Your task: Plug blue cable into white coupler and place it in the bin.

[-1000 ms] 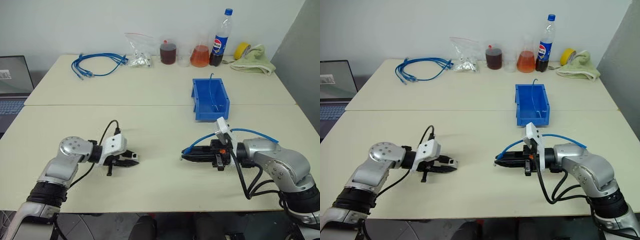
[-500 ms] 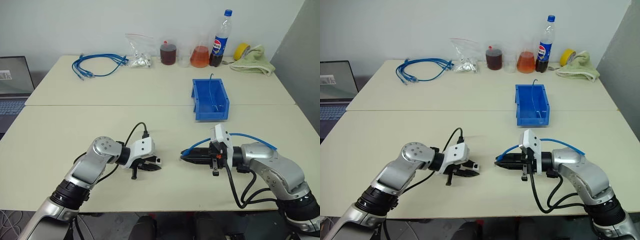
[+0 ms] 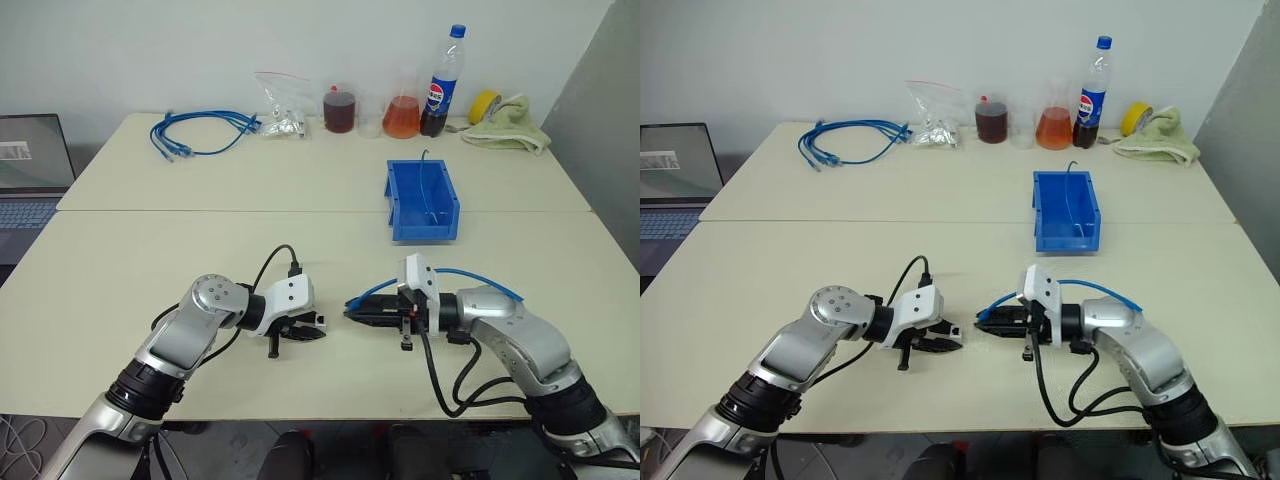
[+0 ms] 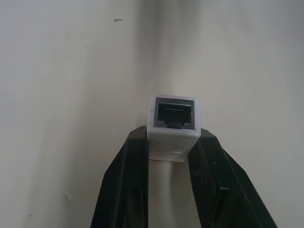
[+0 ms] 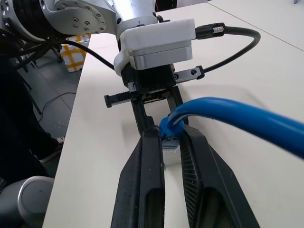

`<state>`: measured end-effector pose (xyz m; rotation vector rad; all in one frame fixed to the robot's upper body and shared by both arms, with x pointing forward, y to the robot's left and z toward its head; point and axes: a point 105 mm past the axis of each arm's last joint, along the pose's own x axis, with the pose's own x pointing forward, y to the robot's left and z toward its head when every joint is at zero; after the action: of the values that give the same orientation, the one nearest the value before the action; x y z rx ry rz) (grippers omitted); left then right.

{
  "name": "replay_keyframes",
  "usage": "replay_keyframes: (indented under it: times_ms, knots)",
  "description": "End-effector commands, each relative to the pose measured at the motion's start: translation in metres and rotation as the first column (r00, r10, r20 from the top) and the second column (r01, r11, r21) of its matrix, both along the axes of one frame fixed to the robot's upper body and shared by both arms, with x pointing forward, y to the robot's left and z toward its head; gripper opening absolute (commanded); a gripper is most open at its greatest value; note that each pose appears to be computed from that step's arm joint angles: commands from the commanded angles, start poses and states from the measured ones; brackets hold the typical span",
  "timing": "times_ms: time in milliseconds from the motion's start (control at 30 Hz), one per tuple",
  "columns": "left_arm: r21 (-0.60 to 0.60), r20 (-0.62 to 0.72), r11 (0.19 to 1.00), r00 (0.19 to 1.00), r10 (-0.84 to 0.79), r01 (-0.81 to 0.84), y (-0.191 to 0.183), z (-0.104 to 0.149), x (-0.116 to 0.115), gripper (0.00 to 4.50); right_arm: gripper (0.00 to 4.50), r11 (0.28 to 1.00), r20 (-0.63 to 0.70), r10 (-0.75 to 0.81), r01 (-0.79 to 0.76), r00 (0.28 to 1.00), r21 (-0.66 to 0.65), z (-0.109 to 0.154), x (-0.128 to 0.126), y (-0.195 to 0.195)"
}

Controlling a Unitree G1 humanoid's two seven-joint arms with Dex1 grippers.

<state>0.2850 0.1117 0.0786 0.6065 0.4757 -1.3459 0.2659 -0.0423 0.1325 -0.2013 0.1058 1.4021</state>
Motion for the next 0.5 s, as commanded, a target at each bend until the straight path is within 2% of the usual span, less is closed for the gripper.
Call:
replay_keyframes:
  times_ms: [33,500]
  knots:
    - [0.040,-0.085,0.999,0.996,0.011,-0.008,0.002,-0.021,-0.008,0.83,0.20,0.999,0.047,0.030,-0.029,0.998,-0.012,0.001,0.002,0.010]
    - [0.045,-0.093,0.999,0.996,0.000,0.005,0.005,-0.021,-0.008,0.83,0.20,0.996,0.084,0.054,-0.047,0.995,-0.081,-0.013,0.009,0.032]
